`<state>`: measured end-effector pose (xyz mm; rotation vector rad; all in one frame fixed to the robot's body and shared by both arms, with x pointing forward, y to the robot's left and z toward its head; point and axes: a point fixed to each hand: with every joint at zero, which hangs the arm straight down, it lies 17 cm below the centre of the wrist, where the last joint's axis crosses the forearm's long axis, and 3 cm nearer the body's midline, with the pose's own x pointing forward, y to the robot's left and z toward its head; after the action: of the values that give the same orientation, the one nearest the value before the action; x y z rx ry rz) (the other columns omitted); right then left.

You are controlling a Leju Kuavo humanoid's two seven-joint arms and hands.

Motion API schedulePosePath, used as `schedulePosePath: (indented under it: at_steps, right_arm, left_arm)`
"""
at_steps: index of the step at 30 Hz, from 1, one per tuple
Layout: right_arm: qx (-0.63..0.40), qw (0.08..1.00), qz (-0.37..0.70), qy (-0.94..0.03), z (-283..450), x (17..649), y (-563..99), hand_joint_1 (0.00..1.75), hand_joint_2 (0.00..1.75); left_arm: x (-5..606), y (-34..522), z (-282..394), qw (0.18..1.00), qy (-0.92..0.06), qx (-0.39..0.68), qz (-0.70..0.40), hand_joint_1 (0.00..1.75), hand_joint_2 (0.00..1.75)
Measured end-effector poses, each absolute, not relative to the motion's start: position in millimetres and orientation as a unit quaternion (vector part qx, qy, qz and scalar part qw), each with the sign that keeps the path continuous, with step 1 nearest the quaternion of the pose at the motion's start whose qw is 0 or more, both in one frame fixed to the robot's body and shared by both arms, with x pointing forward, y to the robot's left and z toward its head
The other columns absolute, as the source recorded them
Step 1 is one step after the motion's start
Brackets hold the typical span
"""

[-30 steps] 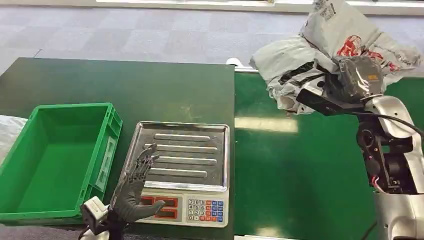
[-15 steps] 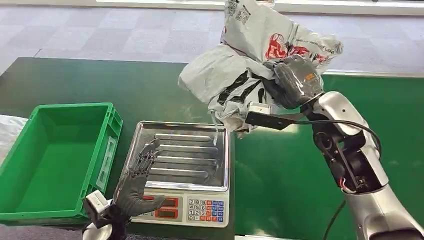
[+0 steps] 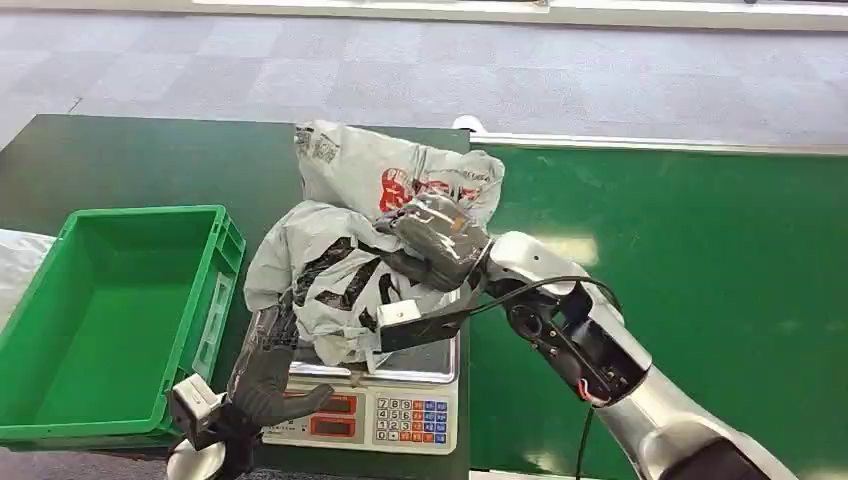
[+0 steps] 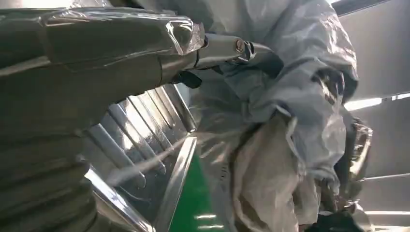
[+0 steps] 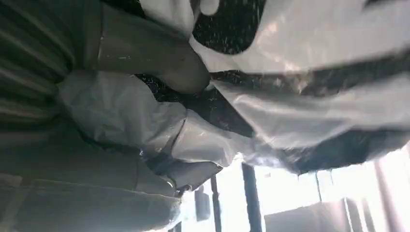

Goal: Moved the parcel from conveyor to table for the left to box.

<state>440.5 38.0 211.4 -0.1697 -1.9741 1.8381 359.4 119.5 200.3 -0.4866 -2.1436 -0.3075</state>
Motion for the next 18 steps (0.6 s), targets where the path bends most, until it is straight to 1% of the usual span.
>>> schedulePosePath:
  at_steps: [4,8,9,11,12,18]
  right_arm:
    - [-0.022,0.239,0.686,-0.687,183,431,55,1.73,1.75]
    - [-0.01,0.248,0.7,-0.67,165,429,59,1.73,1.75]
    - [-0.017,0.246,0.704,-0.666,161,430,58,1.69,1.75]
    - [-0.04,0.244,0.715,-0.654,150,436,54,1.75,1.75]
    - [-0.053,0.245,0.72,-0.647,145,440,52,1.73,1.75]
    - [-0.121,0.272,0.747,-0.595,117,468,31,1.75,1.75]
  left_arm:
    - [362,122,199,0.447,-0.865,-0.193,-0.123,0.0,1.75]
    - [364,124,197,0.45,-0.864,-0.191,-0.121,0.0,1.75]
    - [365,125,196,0.45,-0.864,-0.19,-0.121,0.0,1.75]
    - [366,125,197,0.451,-0.865,-0.187,-0.12,0.0,1.75]
    - [367,126,197,0.451,-0.865,-0.186,-0.119,0.0,1.75]
    - [373,125,196,0.452,-0.865,-0.184,-0.118,0.0,1.75]
